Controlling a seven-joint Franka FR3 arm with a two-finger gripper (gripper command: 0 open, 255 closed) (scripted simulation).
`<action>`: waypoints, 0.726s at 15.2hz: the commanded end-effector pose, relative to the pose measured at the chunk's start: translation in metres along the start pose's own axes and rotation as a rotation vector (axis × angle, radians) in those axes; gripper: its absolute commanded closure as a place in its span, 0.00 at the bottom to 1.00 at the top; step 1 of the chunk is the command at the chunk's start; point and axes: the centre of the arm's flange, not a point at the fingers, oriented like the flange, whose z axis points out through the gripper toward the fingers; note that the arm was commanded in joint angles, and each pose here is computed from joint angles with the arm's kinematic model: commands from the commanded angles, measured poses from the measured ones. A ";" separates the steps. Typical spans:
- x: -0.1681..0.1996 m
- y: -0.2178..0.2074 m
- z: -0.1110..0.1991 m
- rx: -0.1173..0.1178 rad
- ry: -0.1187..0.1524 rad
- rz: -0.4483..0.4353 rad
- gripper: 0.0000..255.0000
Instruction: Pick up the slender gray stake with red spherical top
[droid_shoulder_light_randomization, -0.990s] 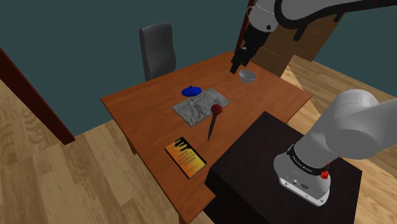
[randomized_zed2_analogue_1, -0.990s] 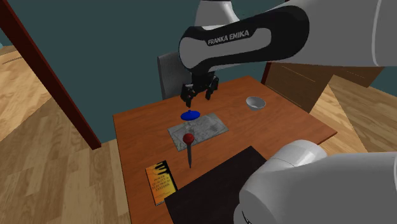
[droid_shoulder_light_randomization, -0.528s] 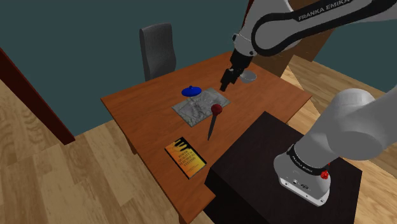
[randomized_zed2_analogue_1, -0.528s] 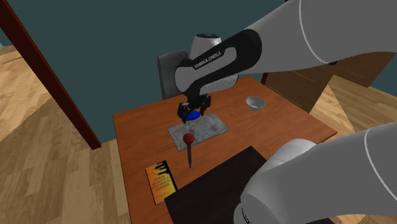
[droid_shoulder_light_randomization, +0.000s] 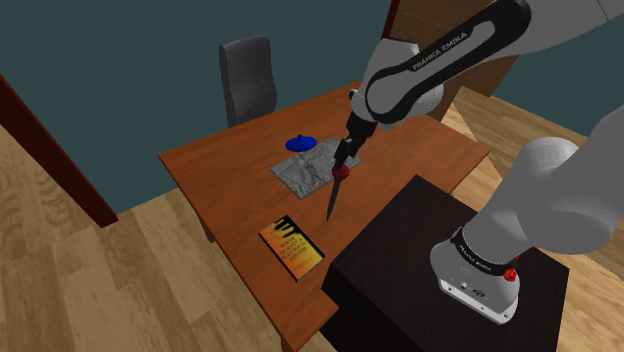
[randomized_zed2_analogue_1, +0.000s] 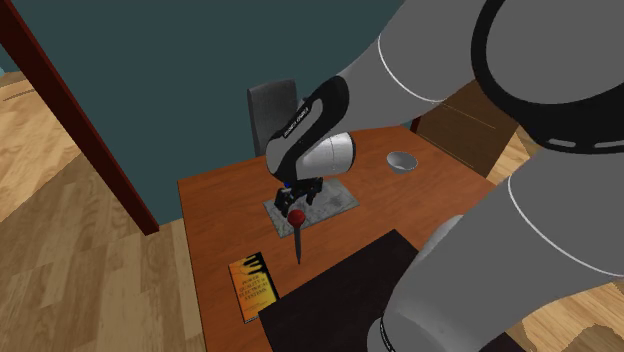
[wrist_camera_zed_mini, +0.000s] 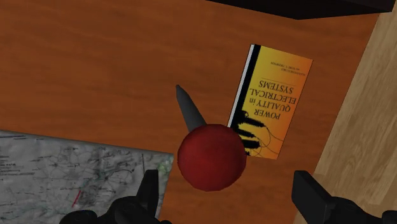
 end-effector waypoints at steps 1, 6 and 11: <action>0.000 0.001 0.011 0.001 0.000 -0.001 0.00; -0.001 0.005 0.035 0.001 0.000 -0.001 0.00; -0.001 0.006 0.035 0.001 0.000 -0.001 1.00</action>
